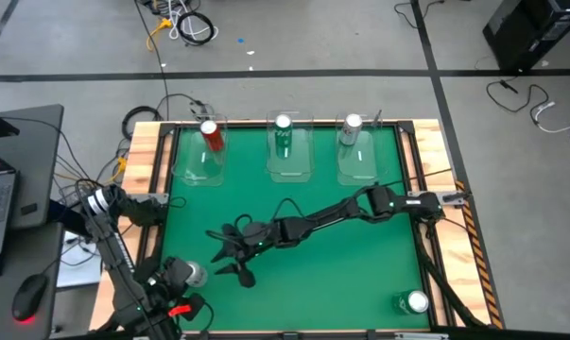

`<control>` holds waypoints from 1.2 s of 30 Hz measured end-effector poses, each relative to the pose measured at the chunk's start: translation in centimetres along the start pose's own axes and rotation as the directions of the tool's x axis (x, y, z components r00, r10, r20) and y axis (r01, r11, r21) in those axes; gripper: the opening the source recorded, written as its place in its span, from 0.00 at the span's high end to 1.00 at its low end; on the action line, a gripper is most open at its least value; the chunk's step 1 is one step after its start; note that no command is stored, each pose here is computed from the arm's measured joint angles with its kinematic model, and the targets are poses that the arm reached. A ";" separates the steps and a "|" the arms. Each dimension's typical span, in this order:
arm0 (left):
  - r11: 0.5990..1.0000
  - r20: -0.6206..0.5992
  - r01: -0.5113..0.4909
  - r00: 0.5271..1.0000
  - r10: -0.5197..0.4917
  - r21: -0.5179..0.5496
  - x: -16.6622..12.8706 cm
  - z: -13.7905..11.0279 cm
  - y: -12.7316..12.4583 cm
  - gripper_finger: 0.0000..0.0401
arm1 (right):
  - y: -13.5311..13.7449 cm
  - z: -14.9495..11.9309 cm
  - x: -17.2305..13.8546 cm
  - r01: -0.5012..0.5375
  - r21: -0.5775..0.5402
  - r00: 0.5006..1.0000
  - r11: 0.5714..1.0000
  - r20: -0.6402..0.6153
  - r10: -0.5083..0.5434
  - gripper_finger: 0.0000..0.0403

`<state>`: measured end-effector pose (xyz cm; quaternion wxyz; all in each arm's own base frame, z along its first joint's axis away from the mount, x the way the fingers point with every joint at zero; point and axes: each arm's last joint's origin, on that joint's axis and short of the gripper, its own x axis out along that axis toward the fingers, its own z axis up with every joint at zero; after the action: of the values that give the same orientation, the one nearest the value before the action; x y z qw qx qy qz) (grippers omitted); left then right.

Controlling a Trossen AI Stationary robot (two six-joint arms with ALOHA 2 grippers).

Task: Sort soda cans
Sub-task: Put the white soda can into the right transparent bin

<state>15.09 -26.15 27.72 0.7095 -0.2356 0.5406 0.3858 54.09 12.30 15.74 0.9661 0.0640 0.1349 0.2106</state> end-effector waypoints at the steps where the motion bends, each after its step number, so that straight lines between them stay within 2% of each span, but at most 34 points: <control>1: 1.000 0.007 0.003 1.000 -0.003 0.002 0.0 0.0 0.0 1.00 | -0.1 -0.1 0.3 -0.001 -0.001 1.000 1.000 0.005 0.001 0.53; 9: 0.999 0.049 0.029 0.998 -0.030 0.020 -0.2 -0.4 0.2 1.00 | -1.0 -1.1 2.7 0.070 0.056 0.996 0.996 0.046 -0.073 0.15; 14: 0.999 0.069 0.040 0.997 -0.041 0.022 -0.2 -0.4 0.2 1.00 | -1.0 -1.1 3.4 0.043 0.052 0.997 0.998 0.063 -0.046 0.03; 21: 0.998 0.086 0.046 0.995 -0.049 0.041 -0.2 -0.4 0.2 1.00 | -0.7 -0.1 3.3 -0.007 0.061 0.990 0.998 0.144 -0.002 0.03; 36: 0.997 0.117 0.060 0.991 -0.065 0.043 -0.2 -0.3 0.1 1.00 | -0.6 0.1 3.3 -0.009 0.050 0.986 0.999 0.165 0.001 0.04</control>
<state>14.83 -26.34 27.83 0.7565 -0.2152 0.4975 0.3659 57.26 13.13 14.97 0.9715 0.1057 0.0596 0.2035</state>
